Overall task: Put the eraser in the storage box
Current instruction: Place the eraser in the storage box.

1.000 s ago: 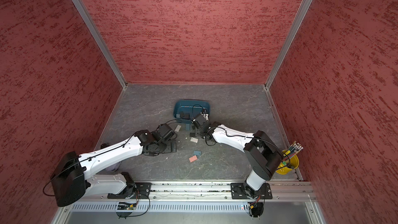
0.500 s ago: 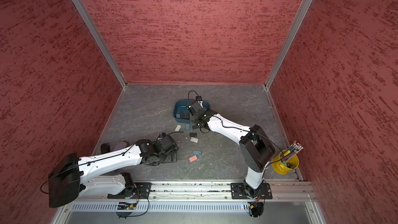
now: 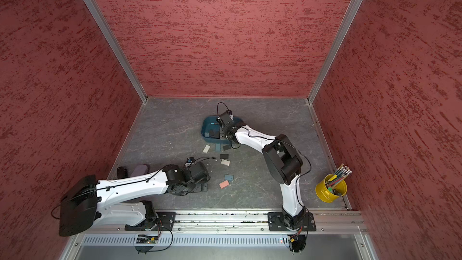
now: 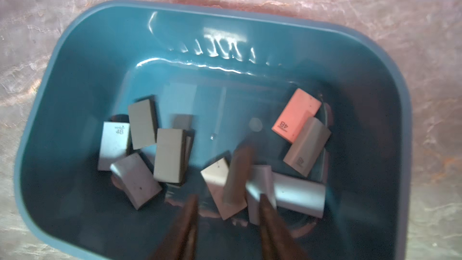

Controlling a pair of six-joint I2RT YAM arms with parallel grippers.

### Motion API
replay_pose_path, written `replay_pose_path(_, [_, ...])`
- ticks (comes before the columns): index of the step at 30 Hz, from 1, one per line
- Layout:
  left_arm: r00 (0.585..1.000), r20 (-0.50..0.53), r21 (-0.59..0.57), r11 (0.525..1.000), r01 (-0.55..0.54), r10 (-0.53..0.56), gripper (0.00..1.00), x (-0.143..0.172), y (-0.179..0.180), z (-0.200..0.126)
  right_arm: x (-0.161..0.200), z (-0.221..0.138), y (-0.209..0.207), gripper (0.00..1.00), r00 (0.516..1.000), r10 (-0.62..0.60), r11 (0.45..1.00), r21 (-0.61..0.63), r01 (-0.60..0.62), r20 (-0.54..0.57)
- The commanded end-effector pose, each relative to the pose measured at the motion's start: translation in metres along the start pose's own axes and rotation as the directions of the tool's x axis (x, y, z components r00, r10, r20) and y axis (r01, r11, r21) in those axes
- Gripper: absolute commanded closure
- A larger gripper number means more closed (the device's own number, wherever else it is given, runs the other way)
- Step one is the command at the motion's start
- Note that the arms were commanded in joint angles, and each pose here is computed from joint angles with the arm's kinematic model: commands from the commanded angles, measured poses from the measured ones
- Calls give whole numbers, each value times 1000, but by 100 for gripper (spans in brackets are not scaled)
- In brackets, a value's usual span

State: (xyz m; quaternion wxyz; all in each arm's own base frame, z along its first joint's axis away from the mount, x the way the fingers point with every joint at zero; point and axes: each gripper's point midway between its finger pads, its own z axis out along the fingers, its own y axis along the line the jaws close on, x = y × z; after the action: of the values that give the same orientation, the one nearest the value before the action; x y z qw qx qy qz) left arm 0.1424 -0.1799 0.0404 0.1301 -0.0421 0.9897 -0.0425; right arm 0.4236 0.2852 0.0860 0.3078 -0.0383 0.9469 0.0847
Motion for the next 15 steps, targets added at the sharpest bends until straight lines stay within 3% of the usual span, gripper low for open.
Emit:
replay_pose_path(1, [1000,30,3,1000,0,0,0,-12,-5,0,-16,-16,6,47,999,-3,999,-41,4,32])
replay_pose_path(10, [998,51,39,999,38,-40,0,-57,1,-2,-28,-75,1,31,991,38,994,-107,-24,129])
replay_pose_path(15, [996,71,45,998,51,-54,0,-86,2,-3,-18,-100,-1,22,986,63,983,-183,-34,155])
